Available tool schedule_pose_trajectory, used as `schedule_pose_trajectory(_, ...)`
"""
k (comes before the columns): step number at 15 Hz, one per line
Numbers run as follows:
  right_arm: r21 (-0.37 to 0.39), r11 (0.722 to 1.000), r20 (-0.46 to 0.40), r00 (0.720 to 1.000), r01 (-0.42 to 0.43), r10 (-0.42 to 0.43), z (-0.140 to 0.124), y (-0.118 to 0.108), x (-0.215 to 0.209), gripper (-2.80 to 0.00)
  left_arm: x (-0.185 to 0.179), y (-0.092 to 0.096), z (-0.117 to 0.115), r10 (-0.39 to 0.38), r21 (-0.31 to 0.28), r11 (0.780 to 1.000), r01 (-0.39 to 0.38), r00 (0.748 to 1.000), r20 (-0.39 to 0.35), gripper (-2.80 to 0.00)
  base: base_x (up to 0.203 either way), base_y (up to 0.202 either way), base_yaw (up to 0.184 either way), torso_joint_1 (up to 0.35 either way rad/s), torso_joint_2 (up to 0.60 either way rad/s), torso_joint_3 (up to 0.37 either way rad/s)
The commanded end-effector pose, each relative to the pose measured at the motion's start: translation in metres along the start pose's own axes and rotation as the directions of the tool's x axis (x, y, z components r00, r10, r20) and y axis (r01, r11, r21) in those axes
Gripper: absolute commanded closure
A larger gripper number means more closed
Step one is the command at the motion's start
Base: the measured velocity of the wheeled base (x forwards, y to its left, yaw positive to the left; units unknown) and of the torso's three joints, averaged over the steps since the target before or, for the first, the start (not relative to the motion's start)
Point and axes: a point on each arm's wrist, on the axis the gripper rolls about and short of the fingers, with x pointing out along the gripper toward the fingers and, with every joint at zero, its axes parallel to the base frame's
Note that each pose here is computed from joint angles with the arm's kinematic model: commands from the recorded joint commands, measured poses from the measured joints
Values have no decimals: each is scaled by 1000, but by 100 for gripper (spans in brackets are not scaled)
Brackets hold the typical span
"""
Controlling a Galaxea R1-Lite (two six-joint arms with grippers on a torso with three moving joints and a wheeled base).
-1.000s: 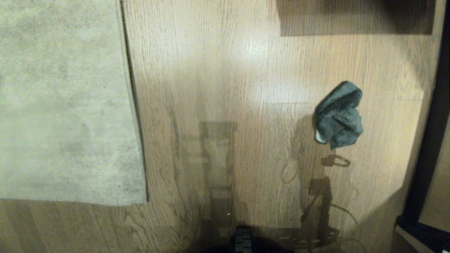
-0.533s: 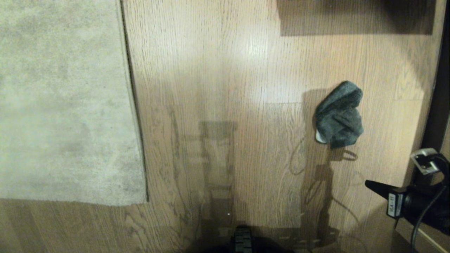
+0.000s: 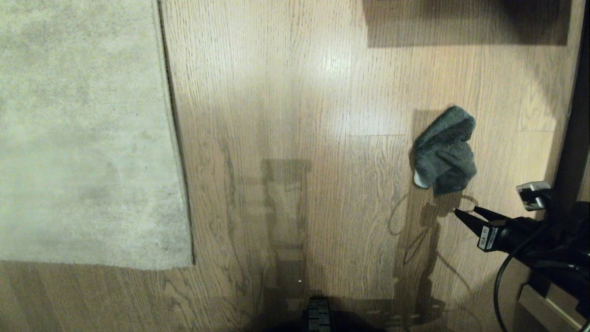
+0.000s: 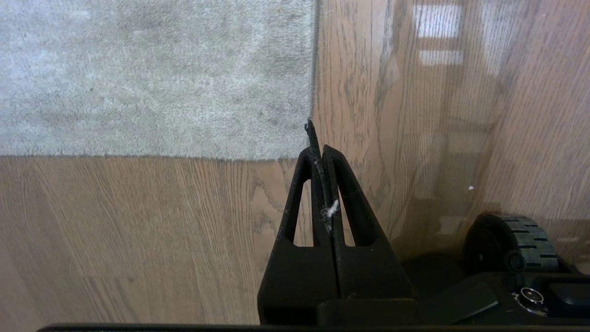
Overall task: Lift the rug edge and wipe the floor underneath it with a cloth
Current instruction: Pick up the rag
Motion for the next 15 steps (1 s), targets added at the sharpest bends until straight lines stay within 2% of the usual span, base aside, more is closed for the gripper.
schedule_pose_trajectory(1, 1, 999, 2, 999, -48, 48, -1, 1, 4, -280, 0, 0, 0, 1, 0, 1000, -1, 1000, 0, 0, 0, 0, 0, 0, 0, 0)
schedule_pose_trajectory(4, -22, 993, 78, 990, -118, 119, 14, 0, 14, -280, 0, 0, 0, 1, 0, 1000, -1, 1000, 0, 0, 0, 0, 0, 0, 0, 0)
schedule_pose_trajectory(6, -30, 990, 94, 986, -137, 140, 18, 3, 19, -280, 0, 0, 0, 1, 0, 1000, -1, 1000, 0, 0, 0, 0, 0, 0, 0, 0)
schedule_pose_trajectory(15, -79, 984, 176, 969, -160, 172, 37, 10, 19, -280, 0, 0, 0, 1, 0, 1000, -1, 1000, 0, 0, 0, 0, 0, 0, 0, 0)
